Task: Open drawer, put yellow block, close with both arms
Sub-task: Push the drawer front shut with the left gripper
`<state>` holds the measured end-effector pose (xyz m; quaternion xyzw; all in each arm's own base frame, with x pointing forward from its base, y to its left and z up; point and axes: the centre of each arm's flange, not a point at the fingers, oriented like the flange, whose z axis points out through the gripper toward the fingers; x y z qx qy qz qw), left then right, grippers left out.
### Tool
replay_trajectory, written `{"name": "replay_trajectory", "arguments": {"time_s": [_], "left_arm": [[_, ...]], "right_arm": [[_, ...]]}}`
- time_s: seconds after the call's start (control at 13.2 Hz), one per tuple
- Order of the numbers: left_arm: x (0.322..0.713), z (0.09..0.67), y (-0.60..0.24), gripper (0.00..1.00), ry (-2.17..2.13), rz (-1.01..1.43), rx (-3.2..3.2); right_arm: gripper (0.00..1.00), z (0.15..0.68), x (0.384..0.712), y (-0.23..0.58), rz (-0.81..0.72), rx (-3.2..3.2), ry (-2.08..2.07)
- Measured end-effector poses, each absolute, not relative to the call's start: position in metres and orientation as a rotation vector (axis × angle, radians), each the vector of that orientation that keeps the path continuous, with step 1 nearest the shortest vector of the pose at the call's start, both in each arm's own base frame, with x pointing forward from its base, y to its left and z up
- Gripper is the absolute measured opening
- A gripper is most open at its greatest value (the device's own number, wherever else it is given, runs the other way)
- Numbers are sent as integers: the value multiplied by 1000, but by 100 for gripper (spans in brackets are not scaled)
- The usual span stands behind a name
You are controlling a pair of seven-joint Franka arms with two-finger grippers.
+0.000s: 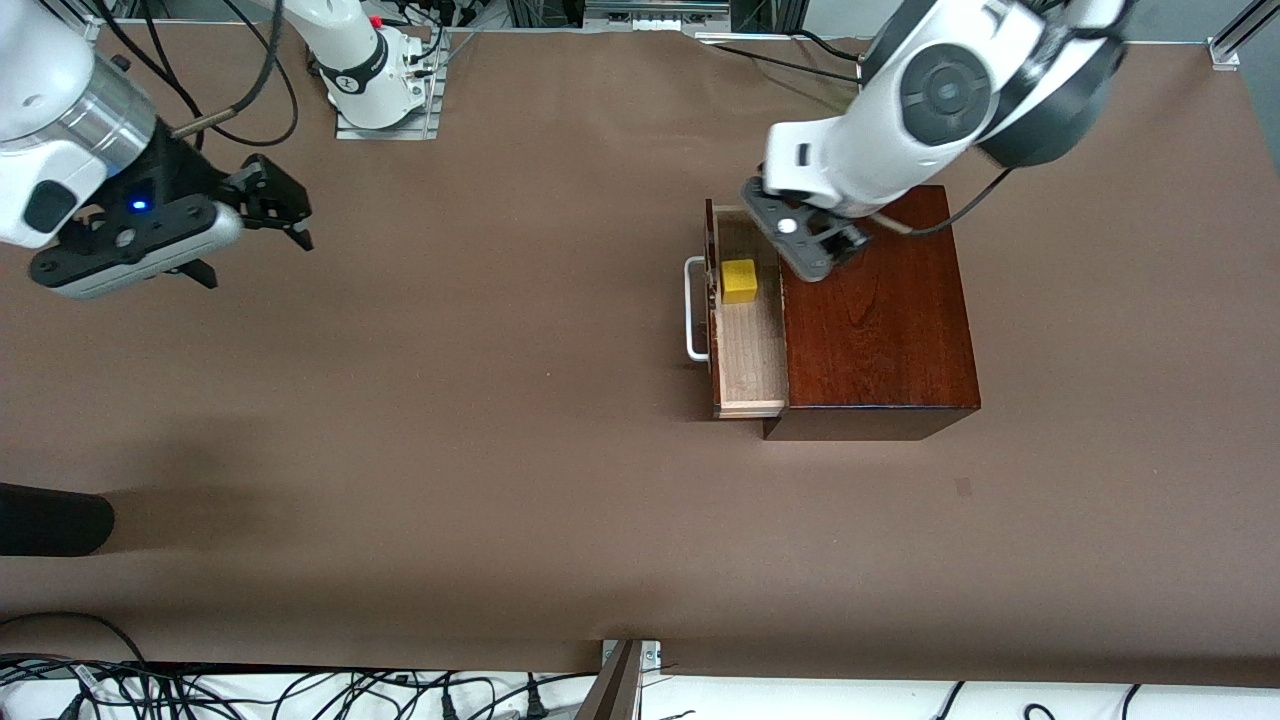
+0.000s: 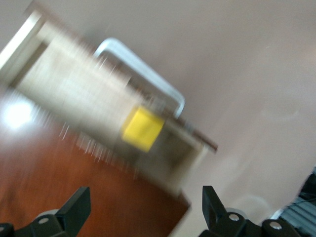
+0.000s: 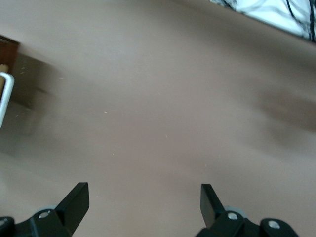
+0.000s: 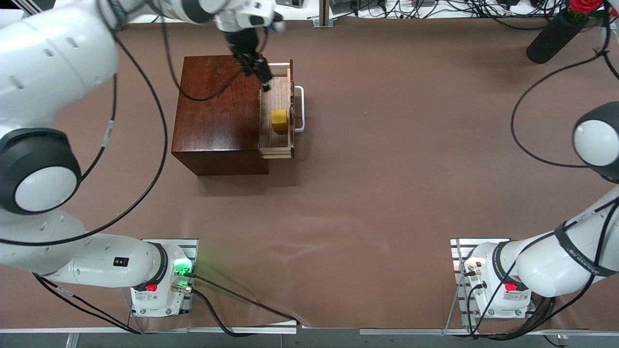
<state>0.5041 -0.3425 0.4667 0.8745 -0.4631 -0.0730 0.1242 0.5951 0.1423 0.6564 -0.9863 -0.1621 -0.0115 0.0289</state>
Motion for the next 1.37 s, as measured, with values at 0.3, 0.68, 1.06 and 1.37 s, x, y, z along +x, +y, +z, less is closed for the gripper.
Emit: {"name": "replay_trajectory", "arguments": {"time_s": [0.3,0.68,1.06,1.37], "left_arm": [[523,385,-398,100,-1721,16,2220],[507,327,-455,100,-2035,175,2083],[499,290,-458,100,-2215,142,2041],[491,277,-455,100,-2326,93,2009]], "right_arm": [[100,593,586,56,39,-3068,-263],[100,557,581,33,31,-3141,-173],[100,552,582,32,19,-3143,-134],[100,554,586,38,-1,-3144,-147]]}}
